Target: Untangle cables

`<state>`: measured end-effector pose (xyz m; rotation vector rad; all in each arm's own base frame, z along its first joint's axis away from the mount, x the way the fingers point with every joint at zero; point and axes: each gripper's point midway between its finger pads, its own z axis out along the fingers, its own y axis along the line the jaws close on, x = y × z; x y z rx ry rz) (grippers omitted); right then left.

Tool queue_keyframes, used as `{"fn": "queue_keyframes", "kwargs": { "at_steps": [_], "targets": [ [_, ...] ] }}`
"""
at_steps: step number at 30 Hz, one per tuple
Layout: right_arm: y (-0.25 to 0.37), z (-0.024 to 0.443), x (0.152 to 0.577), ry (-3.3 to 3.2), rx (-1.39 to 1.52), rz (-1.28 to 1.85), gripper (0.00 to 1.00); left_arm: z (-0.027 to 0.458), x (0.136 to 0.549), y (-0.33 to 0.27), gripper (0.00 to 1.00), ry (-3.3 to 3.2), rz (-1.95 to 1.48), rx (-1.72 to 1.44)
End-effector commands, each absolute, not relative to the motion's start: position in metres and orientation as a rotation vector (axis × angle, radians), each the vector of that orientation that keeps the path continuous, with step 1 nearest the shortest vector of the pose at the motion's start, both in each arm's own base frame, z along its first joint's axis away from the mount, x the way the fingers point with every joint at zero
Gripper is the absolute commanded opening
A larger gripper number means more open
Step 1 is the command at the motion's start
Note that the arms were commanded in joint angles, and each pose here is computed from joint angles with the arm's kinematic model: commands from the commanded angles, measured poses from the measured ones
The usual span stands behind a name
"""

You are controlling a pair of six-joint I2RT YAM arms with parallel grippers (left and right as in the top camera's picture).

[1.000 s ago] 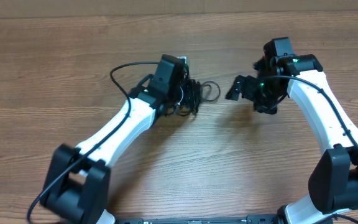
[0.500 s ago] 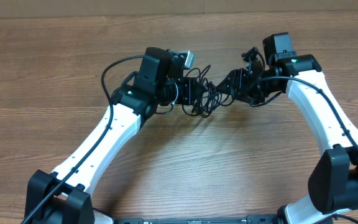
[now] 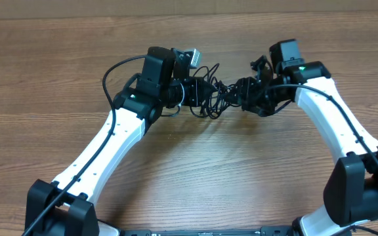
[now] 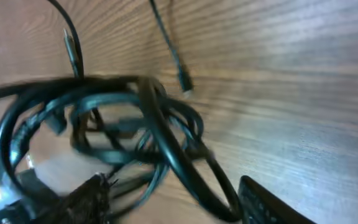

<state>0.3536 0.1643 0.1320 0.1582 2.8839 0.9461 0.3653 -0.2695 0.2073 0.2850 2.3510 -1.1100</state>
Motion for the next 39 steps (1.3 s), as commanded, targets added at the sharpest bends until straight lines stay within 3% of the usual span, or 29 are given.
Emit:
{"fn": "queue_keyframes", "kwargs": {
  "at_steps": [1,6,9,18,24,34,37,39],
  "targets": [
    [0.165,0.128,0.357,2.863,0.094,0.818,0.52,0.247,0.356,-0.275,0.04,2.239,-1.185,0.381],
    [0.158,0.123,0.37,2.827,0.097,0.639,0.13,0.245,0.351,-0.274,0.04,2.259,-1.21,0.389],
    [0.136,0.116,0.375,2.833,0.238,0.46,0.04,0.237,0.355,-0.263,0.04,2.291,-1.161,0.369],
    [0.041,0.104,0.354,2.802,0.713,-0.149,0.04,0.199,0.382,-0.168,0.04,2.447,-0.905,0.116],
    [0.007,0.105,0.344,2.785,0.817,-0.289,0.04,0.19,0.391,-0.108,0.04,2.476,-0.832,-0.055],
    [-0.021,0.104,0.342,2.765,0.946,-0.281,0.06,0.194,0.398,-0.054,0.04,2.443,-0.752,-0.185],
    [0.004,0.1,0.347,2.835,0.882,-0.069,0.04,0.195,0.398,-0.054,0.04,2.44,-0.75,-0.186],
    [0.054,0.103,0.352,2.945,0.555,0.334,0.04,0.194,0.397,-0.055,0.04,2.444,-0.755,-0.188]
  ]
}}
